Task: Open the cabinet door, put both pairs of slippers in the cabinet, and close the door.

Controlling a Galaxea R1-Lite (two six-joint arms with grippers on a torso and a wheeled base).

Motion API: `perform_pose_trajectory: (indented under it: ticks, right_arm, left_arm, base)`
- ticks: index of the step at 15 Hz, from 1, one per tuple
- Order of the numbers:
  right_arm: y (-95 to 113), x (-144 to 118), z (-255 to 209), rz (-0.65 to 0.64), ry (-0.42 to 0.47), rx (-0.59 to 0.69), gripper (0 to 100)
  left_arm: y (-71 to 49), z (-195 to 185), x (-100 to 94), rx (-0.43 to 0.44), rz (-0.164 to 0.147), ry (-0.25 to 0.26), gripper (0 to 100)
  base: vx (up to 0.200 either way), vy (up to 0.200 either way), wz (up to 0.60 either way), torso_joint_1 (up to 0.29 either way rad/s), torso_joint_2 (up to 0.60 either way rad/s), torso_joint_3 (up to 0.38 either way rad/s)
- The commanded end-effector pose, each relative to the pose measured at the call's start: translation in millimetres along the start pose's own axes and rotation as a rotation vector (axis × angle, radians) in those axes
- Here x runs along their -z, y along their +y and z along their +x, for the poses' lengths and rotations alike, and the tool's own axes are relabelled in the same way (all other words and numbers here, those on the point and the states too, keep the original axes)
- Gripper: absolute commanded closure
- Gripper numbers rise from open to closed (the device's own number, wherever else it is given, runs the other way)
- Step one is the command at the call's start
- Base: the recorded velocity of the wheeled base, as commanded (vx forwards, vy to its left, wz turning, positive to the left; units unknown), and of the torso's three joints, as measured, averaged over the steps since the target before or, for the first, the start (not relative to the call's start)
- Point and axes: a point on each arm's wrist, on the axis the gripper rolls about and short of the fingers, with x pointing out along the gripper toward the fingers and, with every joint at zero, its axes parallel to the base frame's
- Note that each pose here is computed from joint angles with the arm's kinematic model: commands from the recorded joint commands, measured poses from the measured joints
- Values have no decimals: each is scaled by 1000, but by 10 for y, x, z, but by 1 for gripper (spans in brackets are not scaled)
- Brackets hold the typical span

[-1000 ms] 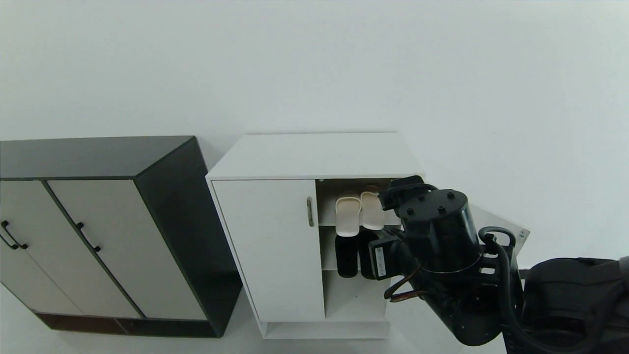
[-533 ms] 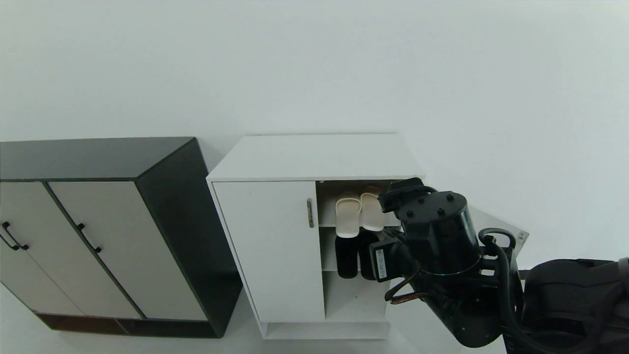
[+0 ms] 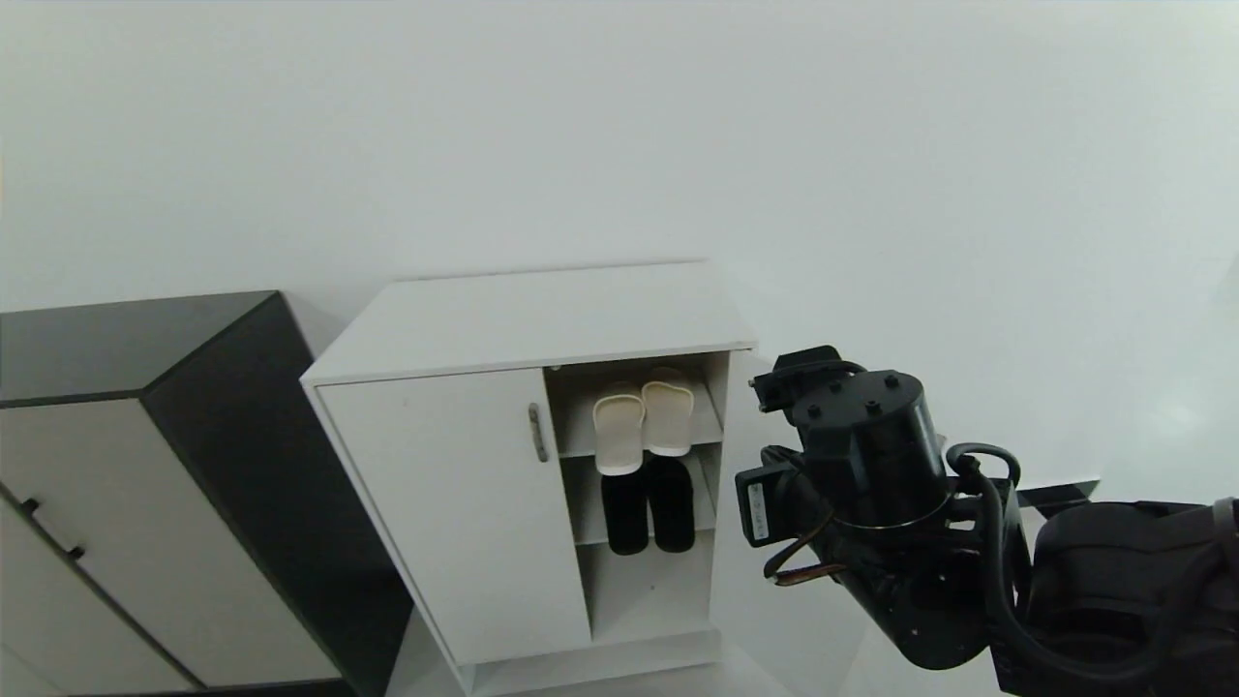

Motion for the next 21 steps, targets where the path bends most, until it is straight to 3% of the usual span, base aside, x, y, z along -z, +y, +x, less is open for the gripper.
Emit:
perform_pose_trajectory:
  ticks: [1,5,15,21]
  right_arm:
    - [-16,16,49,-1,6,13,100]
    - [-88,-31,85,4,-3,32,100]
    - [-948,-425,566,180,-39,33,100]
    - [-974,-395,805,193,-41,62,100]
  left_arm:
    - [0,0,0,1,0,0,100]
    - [0,0,0,1,0,0,100]
    - [0,0,0,1,0,0,100]
    - [0,0,0,1,0,0,100]
  base:
    - [0,0,-600,-2,2,2]
    - [0,0,-150,2,2,1]
    - [0,0,0,0,0,0]
    - [-167,0,0,5,5,0]
